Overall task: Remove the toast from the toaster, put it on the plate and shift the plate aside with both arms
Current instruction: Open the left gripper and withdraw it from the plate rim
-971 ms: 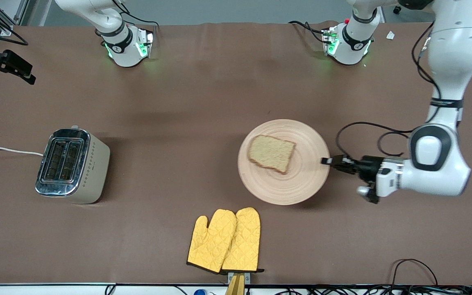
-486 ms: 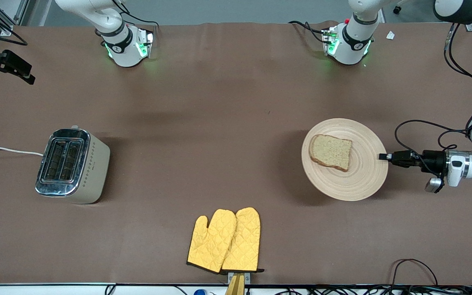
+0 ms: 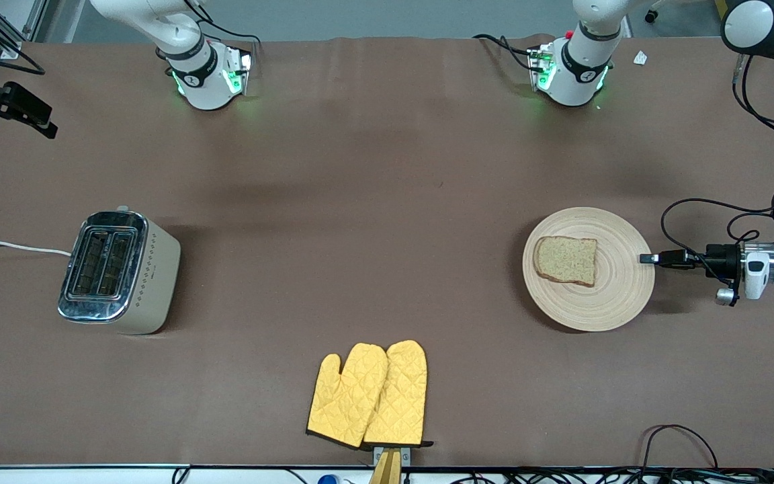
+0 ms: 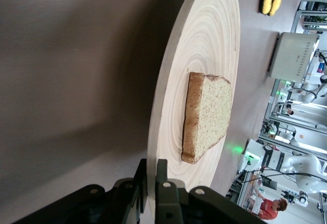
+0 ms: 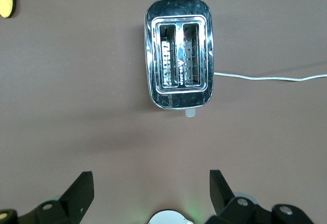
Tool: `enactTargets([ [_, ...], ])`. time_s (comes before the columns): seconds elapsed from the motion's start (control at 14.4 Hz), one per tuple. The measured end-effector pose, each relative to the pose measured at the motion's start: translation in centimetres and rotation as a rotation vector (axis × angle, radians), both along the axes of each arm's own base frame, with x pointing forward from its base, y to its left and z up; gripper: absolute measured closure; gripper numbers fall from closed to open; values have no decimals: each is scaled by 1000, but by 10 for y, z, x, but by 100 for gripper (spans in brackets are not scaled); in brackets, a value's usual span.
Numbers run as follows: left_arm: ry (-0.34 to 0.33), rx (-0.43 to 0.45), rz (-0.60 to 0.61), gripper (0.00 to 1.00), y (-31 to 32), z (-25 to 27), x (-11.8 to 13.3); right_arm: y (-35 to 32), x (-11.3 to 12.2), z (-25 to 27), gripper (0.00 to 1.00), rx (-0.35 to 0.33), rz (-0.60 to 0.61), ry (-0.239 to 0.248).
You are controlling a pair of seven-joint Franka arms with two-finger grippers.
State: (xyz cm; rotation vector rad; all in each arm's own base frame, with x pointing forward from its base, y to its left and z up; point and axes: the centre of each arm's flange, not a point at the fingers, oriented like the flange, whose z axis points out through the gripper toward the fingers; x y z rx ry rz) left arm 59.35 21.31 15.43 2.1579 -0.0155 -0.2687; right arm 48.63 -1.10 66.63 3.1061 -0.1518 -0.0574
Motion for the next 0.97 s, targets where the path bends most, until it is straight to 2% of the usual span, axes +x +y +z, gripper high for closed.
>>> enactTargets([
  [0.14,6,-1,7,91,2,-7,-2,0,0,0,0,0,0,0],
  [0.28,5,-1,8,78,3,-7,-2,0,0,0,0,0,0,0],
  [0.35,4,0,8,78,3,-7,-1,1,0,0,0,0,1,0],
  [0.42,1,4,11,74,5,-6,-1,1,0,0,0,0,2,0],
  [0.55,-11,52,-5,54,19,0,1,2,0,0,0,0,4,-1],
  [0.83,-57,238,-79,12,72,38,9,2,0,0,0,-1,4,-1],
  [0.9,-72,293,-110,3,80,53,14,2,0,0,0,-1,4,0],
  [0.97,-88,349,-145,0,80,70,21,2,0,0,0,-1,4,0],
])
